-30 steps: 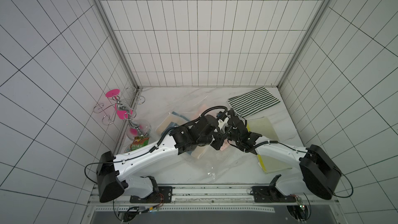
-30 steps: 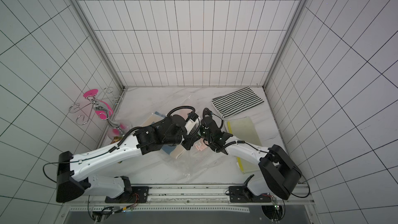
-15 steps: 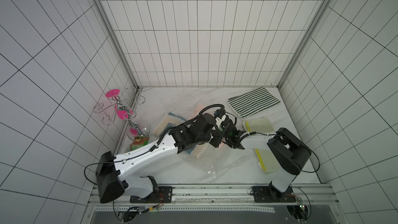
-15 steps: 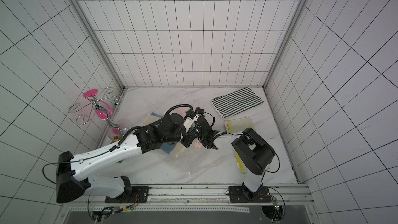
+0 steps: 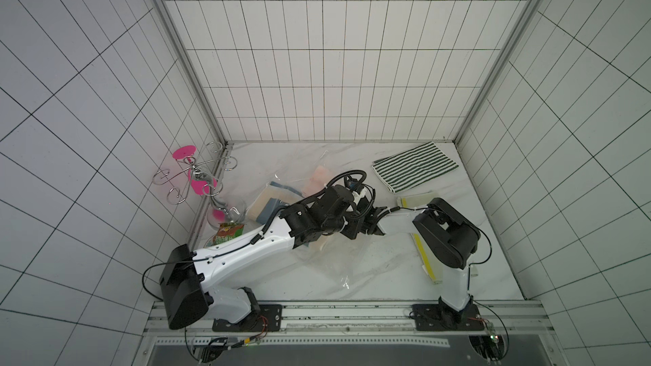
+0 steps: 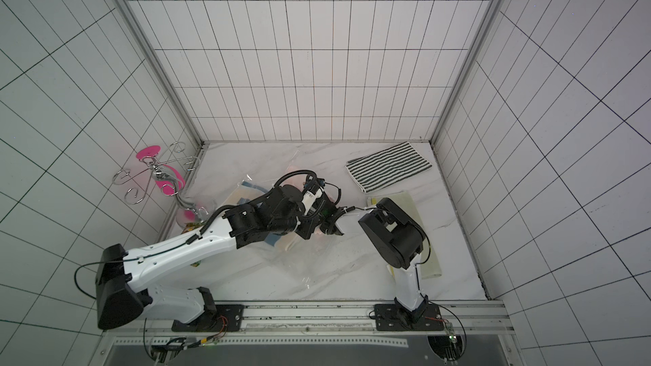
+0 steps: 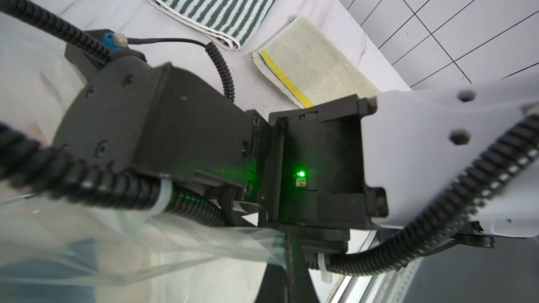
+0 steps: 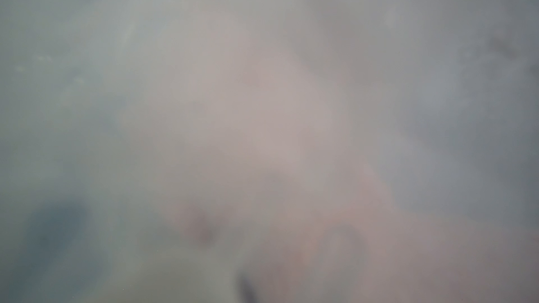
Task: Place the folded towel into the vacuum bag
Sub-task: Place the towel in the vacuum bag.
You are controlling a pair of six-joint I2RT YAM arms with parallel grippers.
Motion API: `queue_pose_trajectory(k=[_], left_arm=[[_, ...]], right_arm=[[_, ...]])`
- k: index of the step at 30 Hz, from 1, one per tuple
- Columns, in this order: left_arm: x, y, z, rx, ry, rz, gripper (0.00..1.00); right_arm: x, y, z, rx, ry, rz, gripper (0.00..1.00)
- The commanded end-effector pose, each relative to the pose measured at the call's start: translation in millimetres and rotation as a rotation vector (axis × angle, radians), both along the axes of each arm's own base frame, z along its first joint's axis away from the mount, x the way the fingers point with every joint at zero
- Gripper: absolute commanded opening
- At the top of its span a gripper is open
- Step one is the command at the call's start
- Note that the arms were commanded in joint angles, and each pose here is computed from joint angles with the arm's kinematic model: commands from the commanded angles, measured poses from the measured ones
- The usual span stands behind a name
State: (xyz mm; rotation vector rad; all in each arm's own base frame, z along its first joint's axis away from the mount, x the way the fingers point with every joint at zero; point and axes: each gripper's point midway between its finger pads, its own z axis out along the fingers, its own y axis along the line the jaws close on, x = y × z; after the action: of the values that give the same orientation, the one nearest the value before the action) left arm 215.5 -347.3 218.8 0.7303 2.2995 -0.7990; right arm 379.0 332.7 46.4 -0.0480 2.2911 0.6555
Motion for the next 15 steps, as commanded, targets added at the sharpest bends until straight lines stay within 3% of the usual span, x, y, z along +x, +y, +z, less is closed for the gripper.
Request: queue_pose_trajectory(k=[1, 5, 8, 10, 15], left_arm=[[-17, -27, 22, -0.116, 0.011, -0.1, 0.0], [-23, -33, 20, -0.142, 0.054, -0.117, 0.0], [-25, -36, 18, -0.147, 0.068, -0.124, 0.0], [-25, -36, 17, -0.147, 0.071, -0.124, 0.0], [-25, -35, 17, -0.139, 0.062, -0.12, 0.0]], right_arm=[[13, 25, 53, 0.087, -0.125, 0.092, 0.2], [15, 54, 114, 0.183, -0.32, 0.284, 0.1], [25, 57, 133, 0.228, -0.419, 0.345, 0.06], [37, 58, 127, 0.217, -0.408, 0.359, 0.06], [63, 49, 54, 0.112, -0.191, 0.332, 0.09]])
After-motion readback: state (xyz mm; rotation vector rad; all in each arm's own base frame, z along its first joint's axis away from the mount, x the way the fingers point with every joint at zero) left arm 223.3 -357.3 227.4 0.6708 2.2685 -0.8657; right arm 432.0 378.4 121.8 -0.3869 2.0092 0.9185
